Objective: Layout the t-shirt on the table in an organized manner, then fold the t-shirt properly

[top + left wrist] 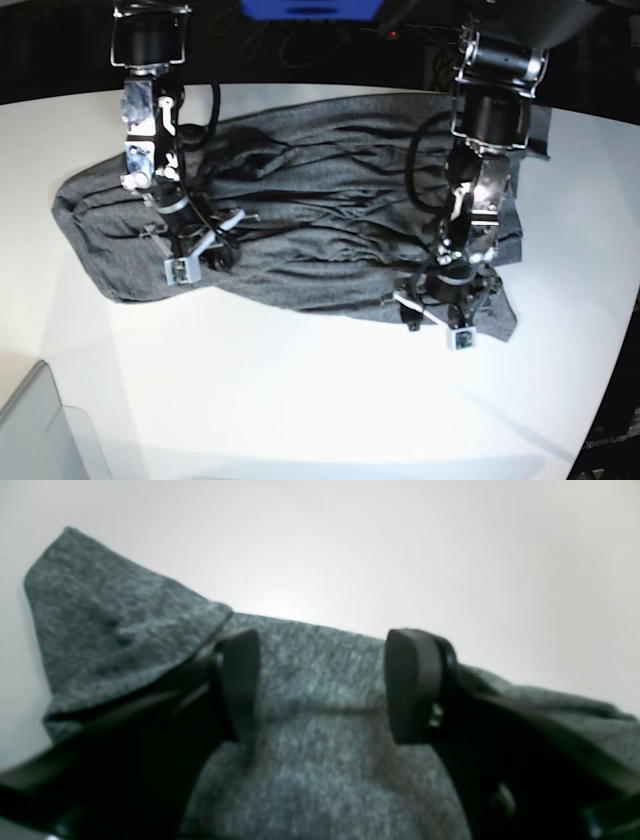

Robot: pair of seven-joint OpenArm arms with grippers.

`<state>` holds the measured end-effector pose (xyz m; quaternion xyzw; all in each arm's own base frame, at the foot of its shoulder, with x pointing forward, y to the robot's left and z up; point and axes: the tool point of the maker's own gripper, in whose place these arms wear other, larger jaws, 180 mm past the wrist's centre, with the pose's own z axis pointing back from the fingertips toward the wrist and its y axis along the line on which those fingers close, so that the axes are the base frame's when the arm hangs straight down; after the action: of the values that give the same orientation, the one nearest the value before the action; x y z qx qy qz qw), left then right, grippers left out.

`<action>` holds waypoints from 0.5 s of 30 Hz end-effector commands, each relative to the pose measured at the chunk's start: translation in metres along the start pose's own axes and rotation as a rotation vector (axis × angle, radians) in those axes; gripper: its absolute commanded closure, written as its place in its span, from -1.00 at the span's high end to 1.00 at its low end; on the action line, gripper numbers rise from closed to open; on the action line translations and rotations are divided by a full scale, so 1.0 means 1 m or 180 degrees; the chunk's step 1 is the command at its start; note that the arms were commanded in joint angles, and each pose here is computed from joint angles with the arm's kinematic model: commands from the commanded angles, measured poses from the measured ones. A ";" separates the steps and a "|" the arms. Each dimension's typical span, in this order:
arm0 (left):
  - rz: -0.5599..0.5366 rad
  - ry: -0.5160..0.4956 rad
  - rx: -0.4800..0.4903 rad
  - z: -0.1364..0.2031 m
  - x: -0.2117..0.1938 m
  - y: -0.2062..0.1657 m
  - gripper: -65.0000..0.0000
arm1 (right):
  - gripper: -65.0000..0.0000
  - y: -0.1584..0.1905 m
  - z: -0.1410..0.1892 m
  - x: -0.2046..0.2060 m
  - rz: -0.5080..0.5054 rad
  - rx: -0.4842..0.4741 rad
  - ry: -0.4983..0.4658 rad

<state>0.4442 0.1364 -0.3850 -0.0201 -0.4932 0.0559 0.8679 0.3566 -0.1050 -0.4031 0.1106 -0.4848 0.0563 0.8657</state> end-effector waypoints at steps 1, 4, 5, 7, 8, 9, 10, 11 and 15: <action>-0.0087 -0.0264 0.0049 -0.001 0.033 0.003 0.18 | -0.79 0.001 -0.001 0.021 0.0016 0.0036 -0.0202; -0.0480 -0.0320 0.0212 -0.002 0.038 0.012 0.18 | -0.79 -0.001 0.000 0.021 0.0014 0.0021 -0.0204; -0.0622 -0.0330 0.0280 -0.002 0.038 0.016 0.19 | -0.79 -0.001 0.000 0.021 0.0014 0.0021 -0.0204; -0.0890 -0.0362 0.0381 -0.001 0.040 0.020 0.19 | -0.79 -0.001 0.000 0.021 0.0014 0.0021 -0.0204; -0.1008 -0.0371 0.0427 0.000 0.040 0.022 0.19 | -0.79 -0.001 0.000 0.021 0.0014 0.0021 -0.0204; -0.1113 -0.0367 0.0470 0.000 0.040 0.024 0.19 | -0.79 -0.001 0.000 0.021 0.0014 0.0021 -0.0204; -0.1201 -0.0321 0.0501 -0.001 0.035 0.026 0.19 | -0.79 -0.001 0.000 0.021 0.0014 0.0021 -0.0204; -0.1273 -0.0231 0.0539 -0.003 0.027 0.030 0.19 | -0.79 -0.001 0.000 0.021 0.0014 0.0021 -0.0204; -0.1409 0.0047 0.0639 -0.008 0.004 0.043 0.19 | -0.79 -0.001 0.000 0.021 0.0014 0.0021 -0.0204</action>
<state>0.4333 0.1761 -0.4121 0.1644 -0.4473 -0.0916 0.8743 0.3569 -0.1066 -0.4027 0.1098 -0.4860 0.0543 0.8653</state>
